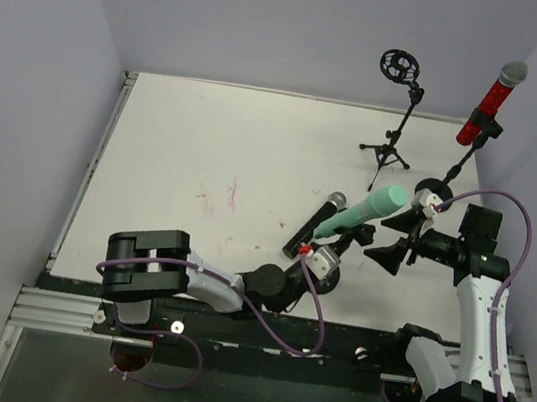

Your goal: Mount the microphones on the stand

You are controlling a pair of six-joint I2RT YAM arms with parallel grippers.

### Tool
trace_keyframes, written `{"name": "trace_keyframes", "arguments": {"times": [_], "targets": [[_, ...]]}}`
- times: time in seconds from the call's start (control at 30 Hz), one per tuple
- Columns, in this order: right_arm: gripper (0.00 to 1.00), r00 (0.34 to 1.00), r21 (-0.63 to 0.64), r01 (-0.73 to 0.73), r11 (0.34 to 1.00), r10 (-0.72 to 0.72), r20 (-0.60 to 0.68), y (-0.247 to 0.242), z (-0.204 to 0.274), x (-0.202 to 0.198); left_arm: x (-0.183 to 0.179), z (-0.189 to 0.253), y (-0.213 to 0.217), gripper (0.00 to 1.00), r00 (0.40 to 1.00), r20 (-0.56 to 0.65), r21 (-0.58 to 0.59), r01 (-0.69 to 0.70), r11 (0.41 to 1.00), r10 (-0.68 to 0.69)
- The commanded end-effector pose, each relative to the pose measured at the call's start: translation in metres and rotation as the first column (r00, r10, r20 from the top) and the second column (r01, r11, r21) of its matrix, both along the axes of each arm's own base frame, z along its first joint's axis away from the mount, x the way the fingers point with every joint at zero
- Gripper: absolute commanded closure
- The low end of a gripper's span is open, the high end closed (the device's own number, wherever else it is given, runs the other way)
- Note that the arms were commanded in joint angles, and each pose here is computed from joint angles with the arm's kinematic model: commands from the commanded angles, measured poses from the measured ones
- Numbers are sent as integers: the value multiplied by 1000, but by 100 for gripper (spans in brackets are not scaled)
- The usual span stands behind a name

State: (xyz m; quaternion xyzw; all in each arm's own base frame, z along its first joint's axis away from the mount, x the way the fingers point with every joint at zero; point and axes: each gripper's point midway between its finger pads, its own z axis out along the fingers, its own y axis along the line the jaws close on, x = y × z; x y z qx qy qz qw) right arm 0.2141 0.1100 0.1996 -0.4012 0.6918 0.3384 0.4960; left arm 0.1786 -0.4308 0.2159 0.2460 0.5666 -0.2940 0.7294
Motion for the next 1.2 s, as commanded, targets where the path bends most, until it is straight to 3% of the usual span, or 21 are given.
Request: {"name": "trace_keyframes", "arguments": {"times": [0.0,0.27,0.43,0.63,0.77,0.93,1.17], "targets": [[1,1000,12,-4,1000,4,8,1,0,-1,-12,45,9,100,998,39,-101,60,993,-57],[1,1000,11,-2,1000,2,10,1,1,-1,-28,106,33,100,989,60,-191,142,971,-133],[1,1000,10,-3,1000,3,9,1,1,-1,-12,115,58,100,987,22,-201,163,966,-162],[1,1000,3,2,1000,-2,8,0,0,0,58,119,117,100,996,-17,-178,88,980,-92],[1,1000,2,5,1000,-5,4,0,1,0,131,134,179,100,990,45,-112,-129,985,134],[1,1000,-1,-1,1000,1,1,0,0,-1,210,149,264,100,932,88,-156,-335,929,351],[1,1000,-1,-8,1000,8,-2,0,-2,-3,300,137,312,100,901,127,-86,-406,910,414]]}}
